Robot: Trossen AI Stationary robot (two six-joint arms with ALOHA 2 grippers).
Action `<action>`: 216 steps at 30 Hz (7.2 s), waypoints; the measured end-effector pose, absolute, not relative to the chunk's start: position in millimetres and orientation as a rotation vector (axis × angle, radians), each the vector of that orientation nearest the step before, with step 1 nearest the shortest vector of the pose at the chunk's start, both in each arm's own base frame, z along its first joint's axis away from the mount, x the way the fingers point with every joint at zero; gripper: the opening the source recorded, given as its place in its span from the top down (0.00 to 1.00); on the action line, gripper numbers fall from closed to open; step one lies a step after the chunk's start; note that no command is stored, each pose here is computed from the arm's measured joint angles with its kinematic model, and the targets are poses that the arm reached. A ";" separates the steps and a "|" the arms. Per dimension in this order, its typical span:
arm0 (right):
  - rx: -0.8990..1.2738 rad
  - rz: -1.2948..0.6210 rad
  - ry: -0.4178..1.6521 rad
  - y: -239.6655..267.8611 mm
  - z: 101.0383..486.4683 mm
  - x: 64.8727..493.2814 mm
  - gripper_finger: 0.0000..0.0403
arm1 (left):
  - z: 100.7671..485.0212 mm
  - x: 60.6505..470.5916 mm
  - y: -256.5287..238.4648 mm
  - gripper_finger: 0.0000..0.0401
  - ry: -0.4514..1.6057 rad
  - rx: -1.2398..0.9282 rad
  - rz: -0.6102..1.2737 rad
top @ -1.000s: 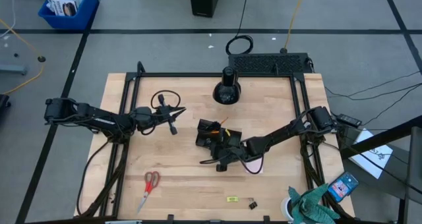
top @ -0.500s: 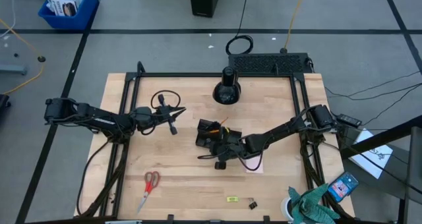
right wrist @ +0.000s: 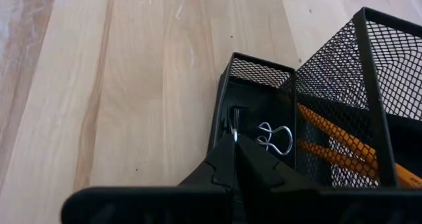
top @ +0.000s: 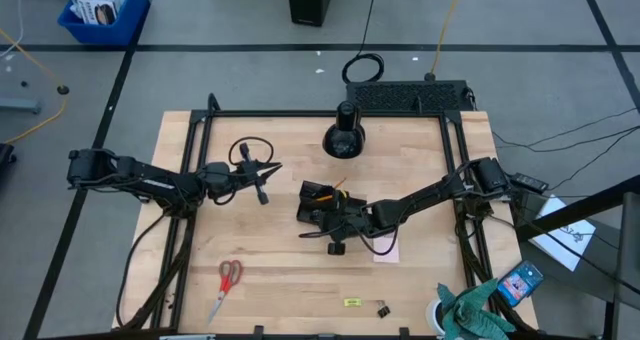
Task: Pick and place office supplies into organizer
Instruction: Put the black binder clip into the black desk organizer, then adjust the black desk organizer
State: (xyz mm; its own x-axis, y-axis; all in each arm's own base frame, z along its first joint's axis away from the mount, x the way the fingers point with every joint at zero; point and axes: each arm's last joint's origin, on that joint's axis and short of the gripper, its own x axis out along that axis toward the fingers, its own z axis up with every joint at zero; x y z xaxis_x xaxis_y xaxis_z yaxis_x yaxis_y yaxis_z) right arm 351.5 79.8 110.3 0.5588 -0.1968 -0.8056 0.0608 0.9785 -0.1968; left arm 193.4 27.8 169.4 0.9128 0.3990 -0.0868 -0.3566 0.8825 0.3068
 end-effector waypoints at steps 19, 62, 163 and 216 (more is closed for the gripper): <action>-0.133 -0.123 0.964 92.7 110.5 348.6 1.00 | 169.4 193.4 27.8 0.92 0.148 0.286 0.395; -0.156 -0.065 0.917 87.5 145.8 344.3 0.86 | 169.2 193.4 28.0 0.92 0.151 0.290 0.396; 0.050 -0.179 1.057 77.2 111.4 269.3 1.00 | 134.3 310.8 42.4 0.92 0.613 0.160 0.121; -0.035 -0.331 1.039 -12.8 184.8 258.5 1.00 | 233.4 241.0 8.7 0.92 0.387 0.312 0.119</action>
